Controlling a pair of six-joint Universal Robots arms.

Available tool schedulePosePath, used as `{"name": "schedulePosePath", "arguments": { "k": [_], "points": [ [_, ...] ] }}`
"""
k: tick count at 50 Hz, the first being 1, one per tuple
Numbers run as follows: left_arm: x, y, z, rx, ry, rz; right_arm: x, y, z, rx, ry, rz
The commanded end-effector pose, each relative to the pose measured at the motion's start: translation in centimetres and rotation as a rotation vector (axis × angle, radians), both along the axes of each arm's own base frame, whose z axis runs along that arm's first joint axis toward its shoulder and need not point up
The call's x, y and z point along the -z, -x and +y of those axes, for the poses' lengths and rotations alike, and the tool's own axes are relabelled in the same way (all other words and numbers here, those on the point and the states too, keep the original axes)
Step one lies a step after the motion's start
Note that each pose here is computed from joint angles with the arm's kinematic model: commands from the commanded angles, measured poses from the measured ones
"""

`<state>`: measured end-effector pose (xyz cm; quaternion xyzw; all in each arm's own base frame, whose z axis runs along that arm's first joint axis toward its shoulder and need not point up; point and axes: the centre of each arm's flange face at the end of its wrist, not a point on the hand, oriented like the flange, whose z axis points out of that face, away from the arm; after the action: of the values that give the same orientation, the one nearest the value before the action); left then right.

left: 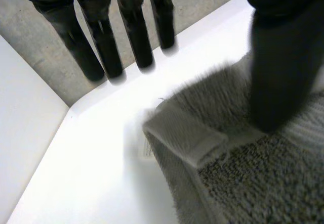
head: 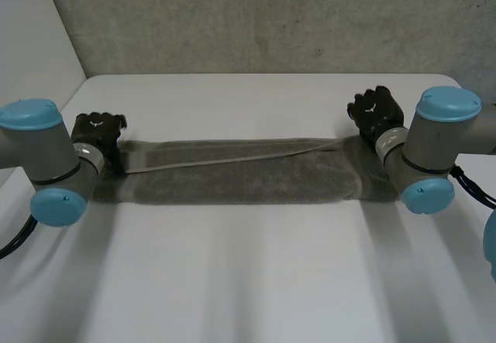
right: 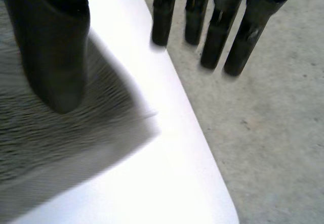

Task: Fold the towel.

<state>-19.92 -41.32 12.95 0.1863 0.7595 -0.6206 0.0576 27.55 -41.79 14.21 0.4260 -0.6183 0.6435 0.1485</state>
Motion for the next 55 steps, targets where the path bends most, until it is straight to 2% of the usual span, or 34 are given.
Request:
{"name": "schedulePosePath", "arguments": {
  "k": [1, 5, 10, 17, 23, 25, 32, 38, 55],
  "points": [
    [-3.1, 0.3, 0.3, 0.004, 0.062, 0.014, -3.4, 0.0, -0.2, 0.032, 0.096, -0.068],
    [-5.4, 0.2, 0.5, -0.001, 0.11, 0.028, -7.3, 0.6, 0.7, 0.017, 0.125, -0.172],
    [-9.8, -0.6, 1.7, -0.012, 0.196, 0.045, -10.7, 0.9, 2.4, -0.018, 0.143, -0.239],
    [-10.9, -0.7, 3.4, 0.014, 0.198, 0.044, -12.6, 2.0, 5.4, -0.024, 0.102, -0.236],
    [-8.9, -0.3, 6.1, 0.101, 0.073, 0.034, -11.3, 3.0, 8.5, -0.005, -0.055, -0.197],
    [-7.5, 0.2, 7.4, 0.175, -0.005, 0.034, -10.5, 3.4, 9.9, -0.005, -0.115, -0.178],
    [-4.7, 0.7, 8.9, 0.298, -0.193, 0.02, -8.9, 4.8, 10.8, 0.028, -0.176, -0.16],
    [-2.1, -0.3, 7.0, 0.302, -0.278, -0.068, -7.5, 5.2, 11.3, 0.027, -0.225, -0.152],
    [1.2, -0.6, 0.6, 0.207, -0.212, -0.124, -5.3, 6.5, 11.2, 0.066, -0.29, -0.141]
  ]
}}
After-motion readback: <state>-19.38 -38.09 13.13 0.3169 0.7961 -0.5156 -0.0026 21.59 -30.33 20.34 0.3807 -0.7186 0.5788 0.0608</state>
